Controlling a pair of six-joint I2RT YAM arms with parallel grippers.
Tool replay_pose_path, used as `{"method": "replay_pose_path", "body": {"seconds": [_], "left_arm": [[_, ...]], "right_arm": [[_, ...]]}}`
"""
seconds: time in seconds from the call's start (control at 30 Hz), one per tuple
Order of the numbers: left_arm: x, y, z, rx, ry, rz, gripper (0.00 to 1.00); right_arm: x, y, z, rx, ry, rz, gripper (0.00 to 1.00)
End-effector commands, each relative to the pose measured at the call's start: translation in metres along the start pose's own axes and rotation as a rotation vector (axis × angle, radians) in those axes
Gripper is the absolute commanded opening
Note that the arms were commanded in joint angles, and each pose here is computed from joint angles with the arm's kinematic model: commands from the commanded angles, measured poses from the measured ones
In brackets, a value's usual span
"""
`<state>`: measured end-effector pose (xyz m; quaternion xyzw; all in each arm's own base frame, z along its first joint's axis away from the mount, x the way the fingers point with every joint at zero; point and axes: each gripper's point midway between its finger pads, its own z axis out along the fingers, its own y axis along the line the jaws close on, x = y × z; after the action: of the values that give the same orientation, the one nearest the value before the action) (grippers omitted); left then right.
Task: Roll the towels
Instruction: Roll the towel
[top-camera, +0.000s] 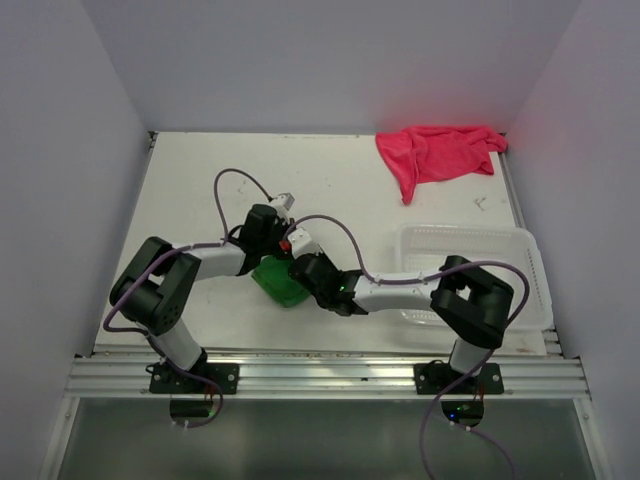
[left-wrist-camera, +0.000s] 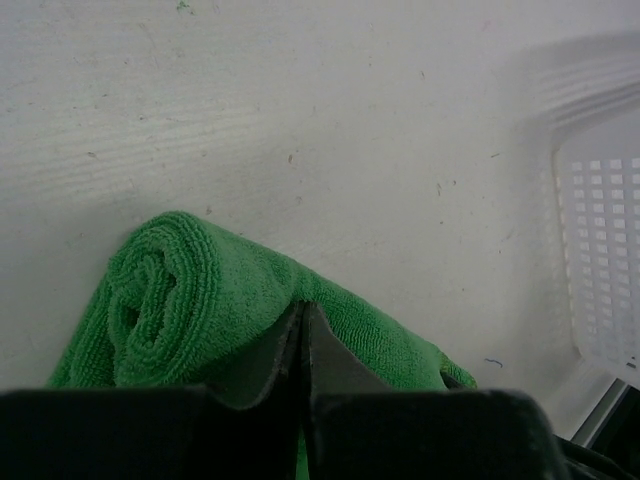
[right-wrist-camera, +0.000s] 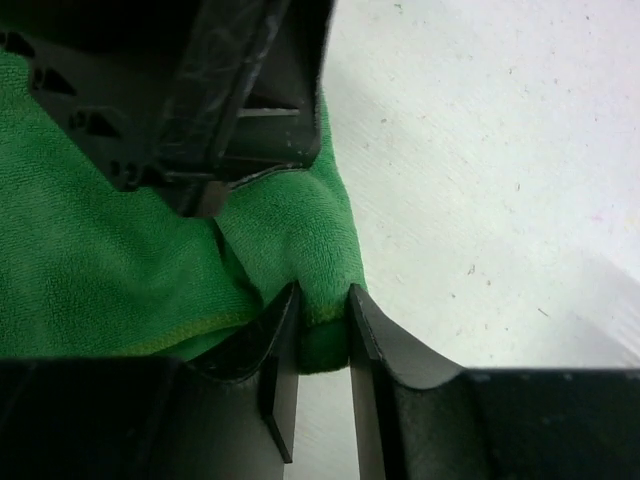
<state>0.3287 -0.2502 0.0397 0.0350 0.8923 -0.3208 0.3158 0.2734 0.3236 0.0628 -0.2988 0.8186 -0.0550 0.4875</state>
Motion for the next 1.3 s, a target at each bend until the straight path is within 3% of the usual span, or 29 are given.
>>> {"method": "replay_pose_path", "body": {"seconds": [0.0,0.47,0.7,1.07,1.17,1.27], "left_arm": [[0.02,0.035,0.002,-0.108,0.026,0.0,0.05],[0.023,0.03,-0.006,-0.084,0.015,-0.02,0.05],[0.027,0.03,-0.009,-0.078,0.016,-0.029,0.04],[0.036,0.033,-0.013,-0.081,0.019,-0.039,0.04],[0.036,0.033,-0.013,-0.081,0.017,-0.041,0.04],[0.036,0.032,-0.013,-0.078,0.014,-0.044,0.04]], "right_arm": [[-0.017,-0.006,-0.012,-0.07,-0.028,0.146,0.28],[-0.032,-0.021,-0.014,-0.367,0.01,0.577,0.46],[-0.013,-0.013,0.002,-0.406,0.099,0.643,0.52],[0.029,0.012,0.016,-0.471,0.218,0.659,0.53],[0.032,0.017,0.015,-0.495,0.23,0.665,0.49],[0.034,0.021,0.014,-0.513,0.235,0.673,0.37]]}}
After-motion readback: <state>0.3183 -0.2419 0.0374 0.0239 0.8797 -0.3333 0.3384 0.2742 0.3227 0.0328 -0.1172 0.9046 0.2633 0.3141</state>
